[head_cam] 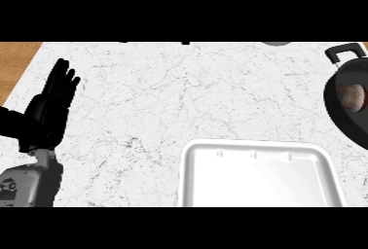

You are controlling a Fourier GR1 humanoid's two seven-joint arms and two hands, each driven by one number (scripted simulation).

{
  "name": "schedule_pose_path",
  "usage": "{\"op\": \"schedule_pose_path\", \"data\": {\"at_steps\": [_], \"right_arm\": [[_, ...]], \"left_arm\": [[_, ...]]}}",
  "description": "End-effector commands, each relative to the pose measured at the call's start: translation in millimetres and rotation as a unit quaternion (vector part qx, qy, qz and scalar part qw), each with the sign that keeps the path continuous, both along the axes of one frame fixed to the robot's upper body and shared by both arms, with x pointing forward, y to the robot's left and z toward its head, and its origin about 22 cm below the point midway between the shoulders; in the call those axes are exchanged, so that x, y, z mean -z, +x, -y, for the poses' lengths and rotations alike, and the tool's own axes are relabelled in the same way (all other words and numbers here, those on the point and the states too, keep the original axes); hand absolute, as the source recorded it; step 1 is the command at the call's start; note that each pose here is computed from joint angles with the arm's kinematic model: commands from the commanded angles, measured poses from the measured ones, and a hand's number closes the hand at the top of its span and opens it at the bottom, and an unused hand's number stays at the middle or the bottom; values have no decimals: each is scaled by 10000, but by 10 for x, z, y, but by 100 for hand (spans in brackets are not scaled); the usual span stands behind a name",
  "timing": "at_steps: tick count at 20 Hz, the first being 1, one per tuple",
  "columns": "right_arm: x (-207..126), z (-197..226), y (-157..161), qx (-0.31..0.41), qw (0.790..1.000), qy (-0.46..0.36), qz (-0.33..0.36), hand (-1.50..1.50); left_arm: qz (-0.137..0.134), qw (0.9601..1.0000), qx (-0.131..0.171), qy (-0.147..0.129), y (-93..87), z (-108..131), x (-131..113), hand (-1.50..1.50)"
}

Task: Pick the cupcake from the tray and place it in the pot

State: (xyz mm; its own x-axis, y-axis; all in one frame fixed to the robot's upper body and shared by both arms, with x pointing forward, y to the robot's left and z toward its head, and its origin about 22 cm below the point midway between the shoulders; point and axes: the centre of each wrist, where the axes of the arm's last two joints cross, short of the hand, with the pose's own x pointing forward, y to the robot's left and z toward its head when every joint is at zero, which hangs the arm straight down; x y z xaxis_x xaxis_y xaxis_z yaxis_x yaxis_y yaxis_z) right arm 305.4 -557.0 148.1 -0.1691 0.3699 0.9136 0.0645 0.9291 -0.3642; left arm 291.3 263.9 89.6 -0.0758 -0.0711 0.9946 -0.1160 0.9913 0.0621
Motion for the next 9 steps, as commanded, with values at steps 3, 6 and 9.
{"op": "schedule_pose_path", "data": {"at_steps": [3,6,9], "right_arm": [[-103,134,-141,-713,9966,358,204,-150],[-126,178,-195,-769,9959,416,215,-150],[-141,158,-168,-759,9961,394,205,-150]], "left_arm": [[67,10000,-14,-20,11,-10,8,0],[39,10000,-62,3,17,-42,-5,0],[81,10000,51,13,6,-28,15,0]]}}
